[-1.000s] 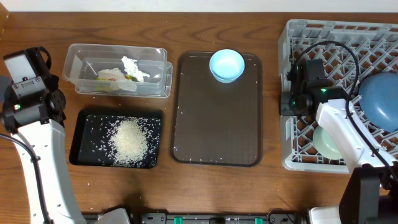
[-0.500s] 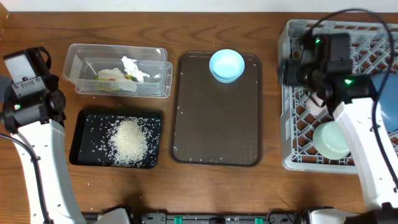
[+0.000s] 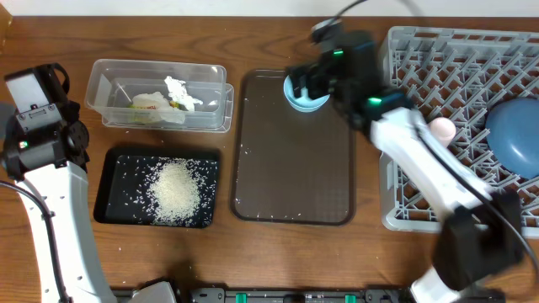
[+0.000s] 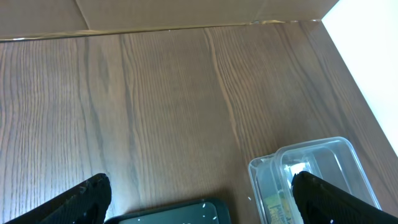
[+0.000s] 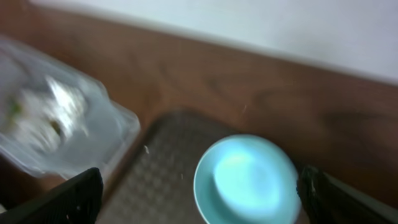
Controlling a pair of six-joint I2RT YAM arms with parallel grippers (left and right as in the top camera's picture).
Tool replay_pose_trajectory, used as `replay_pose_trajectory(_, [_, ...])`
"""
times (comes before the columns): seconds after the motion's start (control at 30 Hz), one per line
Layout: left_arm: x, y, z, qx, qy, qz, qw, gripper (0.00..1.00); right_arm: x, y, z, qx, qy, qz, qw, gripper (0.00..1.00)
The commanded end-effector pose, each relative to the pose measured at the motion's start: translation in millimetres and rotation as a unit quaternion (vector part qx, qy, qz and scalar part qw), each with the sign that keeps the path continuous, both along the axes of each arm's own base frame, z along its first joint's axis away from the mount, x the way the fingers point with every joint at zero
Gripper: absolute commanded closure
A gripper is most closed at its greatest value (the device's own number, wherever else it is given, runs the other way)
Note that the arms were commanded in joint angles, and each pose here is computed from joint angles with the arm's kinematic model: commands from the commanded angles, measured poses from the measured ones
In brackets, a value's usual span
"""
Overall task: Sort waste into correct bins and load items into the dishwasher rack
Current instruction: 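Move the right gripper left and grasp the light-blue bowl rim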
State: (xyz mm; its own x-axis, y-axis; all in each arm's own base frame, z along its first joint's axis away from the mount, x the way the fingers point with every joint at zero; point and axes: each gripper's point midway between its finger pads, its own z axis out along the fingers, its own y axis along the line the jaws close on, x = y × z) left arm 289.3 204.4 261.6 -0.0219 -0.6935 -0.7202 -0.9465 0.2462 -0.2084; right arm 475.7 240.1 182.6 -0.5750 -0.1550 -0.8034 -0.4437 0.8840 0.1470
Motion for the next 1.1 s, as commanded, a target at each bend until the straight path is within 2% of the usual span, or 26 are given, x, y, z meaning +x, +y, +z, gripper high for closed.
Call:
replay_pose_trajectory(0.0, [-1,2,0,-0.001,0.000,0.004,1.000,0.05,17,16,-29,-0.068,-0.009,0.023,0.997,0.01])
replay_pose_trajectory(0.17, [-1,2,0,-0.001,0.000,0.004,1.000,0.05,33,36,-59,-0.122,0.007,0.046,0.991,0.01])
replay_pose_trajectory(0.3, [-1,2,0,-0.001,0.000,0.004,1.000,0.05,31,44,-75,-0.138,0.030,0.057,0.988,0.03])
replay_pose_trajectory(0.47, [-1,2,0,-0.001,0.000,0.004,1.000,0.05,15,47,-100,-0.160,0.066,0.073,0.982,0.21])
replay_pose_trajectory(0.53, [-1,2,0,-0.001,0.000,0.004,1.000,0.05,11,47,-109,-0.169,0.078,0.075,0.980,0.36])
replay_pose_trajectory(0.57, [-1,2,0,-0.001,0.000,0.004,1.000,0.05,10,45,-115,-0.176,0.084,0.073,0.978,0.41])
replay_pose_trajectory(0.9, [-1,2,0,-0.001,0.000,0.004,1.000,0.05,5,32,-146,-0.204,0.120,0.044,0.971,0.47])
replay_pose_trajectory(1.07, [-1,2,0,-0.001,0.000,0.004,1.000,0.05,-1,30,-151,-0.204,0.136,0.041,0.969,0.64])
